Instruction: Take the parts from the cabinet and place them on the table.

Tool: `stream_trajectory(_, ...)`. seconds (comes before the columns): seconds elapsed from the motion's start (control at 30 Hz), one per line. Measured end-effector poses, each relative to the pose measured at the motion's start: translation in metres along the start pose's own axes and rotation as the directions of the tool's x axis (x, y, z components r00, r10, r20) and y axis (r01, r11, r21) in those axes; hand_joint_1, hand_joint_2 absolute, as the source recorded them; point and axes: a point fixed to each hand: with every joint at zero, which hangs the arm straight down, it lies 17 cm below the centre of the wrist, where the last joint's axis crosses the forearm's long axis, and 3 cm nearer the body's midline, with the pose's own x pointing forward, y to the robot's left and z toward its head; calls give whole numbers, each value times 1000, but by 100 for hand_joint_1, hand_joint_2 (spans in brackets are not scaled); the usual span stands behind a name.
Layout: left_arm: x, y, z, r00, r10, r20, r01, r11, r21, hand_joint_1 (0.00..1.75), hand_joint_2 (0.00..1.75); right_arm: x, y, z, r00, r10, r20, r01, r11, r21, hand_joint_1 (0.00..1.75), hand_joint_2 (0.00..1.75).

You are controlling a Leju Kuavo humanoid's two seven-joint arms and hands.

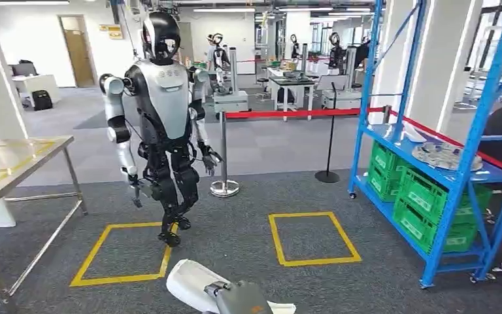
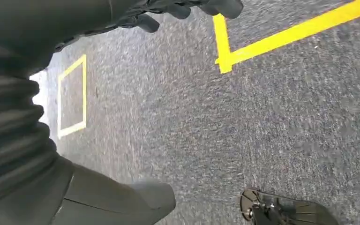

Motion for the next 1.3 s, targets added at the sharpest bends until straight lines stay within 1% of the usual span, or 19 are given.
stream_trajectory(0.13,-4,-2,0,1000,-13,-7,13,1000,-9,0,175,-2,-5,-2,1000,3,-9,-3,1000,-13,175,175)
stream_trajectory(0.27,9,-1,0,999,-33,5,33,999,-14,0,175,-9,-3,1,999,5,-33,-5,1000,-17,175,175)
stream_trajectory(0.4,7,1,0,999,-33,-8,33,999,-9,0,175,-14,0,4,999,0,-41,0,1000,-16,175,175)
stream_trajectory(0.5,11,4,-1,1000,-13,-5,13,1000,8,0,175,-15,-3,1,999,-1,-32,0,1000,-19,175,175)
stream_trajectory(0.73,6,-6,0,998,65,12,-65,998,14,0,175,1,-5,-10,999,-3,49,3,1000,4,175,175)
stream_trajectory(0.83,1,-13,1,998,68,0,-68,998,4,0,175,-2,7,-6,999,-14,33,14,1000,28,175,175)
stream_trajectory(0.93,-2,-16,2,998,67,-8,-67,998,-1,0,175,-3,8,-6,1000,-13,28,12,999,29,175,175)
stream_trajectory(1.13,2,-21,2,1000,9,-8,-9,999,-39,0,175,-20,10,2,999,2,-51,-2,1000,4,175,175)
stream_trajectory(1.2,8,-18,2,1000,-4,-2,4,999,-39,0,175,-25,13,10,998,6,-66,-6,1000,-4,175,175)
stream_trajectory(1.3,19,-12,1,1000,-10,14,10,1000,-29,0,175,-33,25,23,996,1,-91,0,1000,13,175,175)
